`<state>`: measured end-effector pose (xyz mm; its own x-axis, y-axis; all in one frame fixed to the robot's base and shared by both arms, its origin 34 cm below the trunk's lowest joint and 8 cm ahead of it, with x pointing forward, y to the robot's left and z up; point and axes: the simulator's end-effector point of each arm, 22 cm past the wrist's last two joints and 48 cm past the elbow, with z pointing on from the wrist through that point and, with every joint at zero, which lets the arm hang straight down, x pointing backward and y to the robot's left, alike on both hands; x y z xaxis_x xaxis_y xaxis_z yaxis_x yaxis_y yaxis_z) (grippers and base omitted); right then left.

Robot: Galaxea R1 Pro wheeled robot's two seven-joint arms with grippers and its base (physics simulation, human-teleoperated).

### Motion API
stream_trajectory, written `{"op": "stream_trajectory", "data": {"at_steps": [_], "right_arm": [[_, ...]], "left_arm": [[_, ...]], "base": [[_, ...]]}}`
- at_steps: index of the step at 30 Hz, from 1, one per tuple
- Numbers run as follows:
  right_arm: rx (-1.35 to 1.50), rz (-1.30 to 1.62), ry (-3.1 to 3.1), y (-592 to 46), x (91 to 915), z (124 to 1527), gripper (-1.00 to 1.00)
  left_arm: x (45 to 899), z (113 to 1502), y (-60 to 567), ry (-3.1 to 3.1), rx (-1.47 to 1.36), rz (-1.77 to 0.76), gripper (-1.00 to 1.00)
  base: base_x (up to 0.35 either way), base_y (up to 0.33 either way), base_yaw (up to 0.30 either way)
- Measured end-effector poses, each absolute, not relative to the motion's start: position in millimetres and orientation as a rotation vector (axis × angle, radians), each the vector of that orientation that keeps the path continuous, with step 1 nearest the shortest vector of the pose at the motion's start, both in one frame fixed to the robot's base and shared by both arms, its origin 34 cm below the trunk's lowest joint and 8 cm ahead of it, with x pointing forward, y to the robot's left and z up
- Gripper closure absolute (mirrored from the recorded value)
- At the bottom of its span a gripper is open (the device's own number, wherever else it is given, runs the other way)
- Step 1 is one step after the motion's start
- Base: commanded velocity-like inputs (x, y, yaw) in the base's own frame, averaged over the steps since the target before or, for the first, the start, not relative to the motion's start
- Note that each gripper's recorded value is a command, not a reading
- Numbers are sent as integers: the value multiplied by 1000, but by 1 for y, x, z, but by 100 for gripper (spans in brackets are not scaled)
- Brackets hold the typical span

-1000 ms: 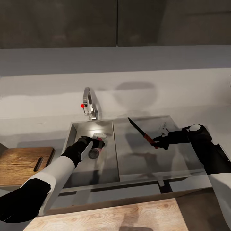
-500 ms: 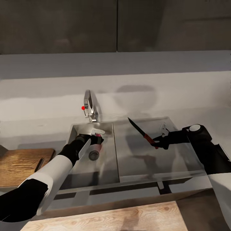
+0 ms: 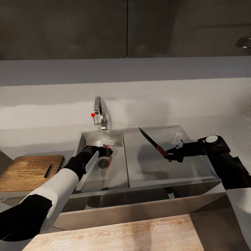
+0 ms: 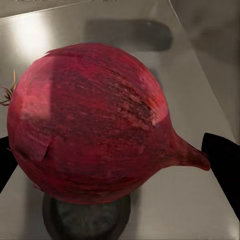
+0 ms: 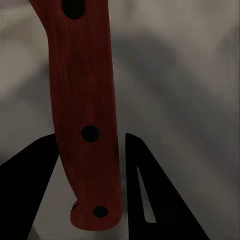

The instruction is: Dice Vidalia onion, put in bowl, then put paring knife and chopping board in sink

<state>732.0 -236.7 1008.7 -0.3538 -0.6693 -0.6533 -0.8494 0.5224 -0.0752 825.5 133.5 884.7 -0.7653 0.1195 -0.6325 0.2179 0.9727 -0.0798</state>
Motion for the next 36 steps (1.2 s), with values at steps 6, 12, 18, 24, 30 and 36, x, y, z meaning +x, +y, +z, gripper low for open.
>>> {"op": "stream_trajectory", "data": {"at_steps": [6, 12, 18, 24, 30, 36], "right_arm": [[-1229, 367, 2128, -237, 732, 1009, 100], [-1229, 361, 2122, -237, 732, 1014, 100], [-1228, 355, 2114, -237, 732, 1019, 100], [-1228, 350, 2108, -237, 732, 1024, 100], [-1228, 347, 2104, -237, 731, 1027, 100], [-1227, 344, 2100, -237, 731, 1030, 100]], "left_arm": [[826, 885, 134, 2449, 235, -193, 100], [826, 890, 134, 2441, 236, -192, 100], [852, 918, 146, 2290, 216, -171, 100], [869, 942, 157, 2169, 199, -155, 100], [873, 952, 156, 2118, 194, -157, 100], [877, 962, 157, 2056, 188, -159, 100]], "base": [[-248, 43, 0], [-77, 19, 0], [-4, 1, 0], [0, 0, 0], [0, 0, 0], [0, 0, 0]]}}
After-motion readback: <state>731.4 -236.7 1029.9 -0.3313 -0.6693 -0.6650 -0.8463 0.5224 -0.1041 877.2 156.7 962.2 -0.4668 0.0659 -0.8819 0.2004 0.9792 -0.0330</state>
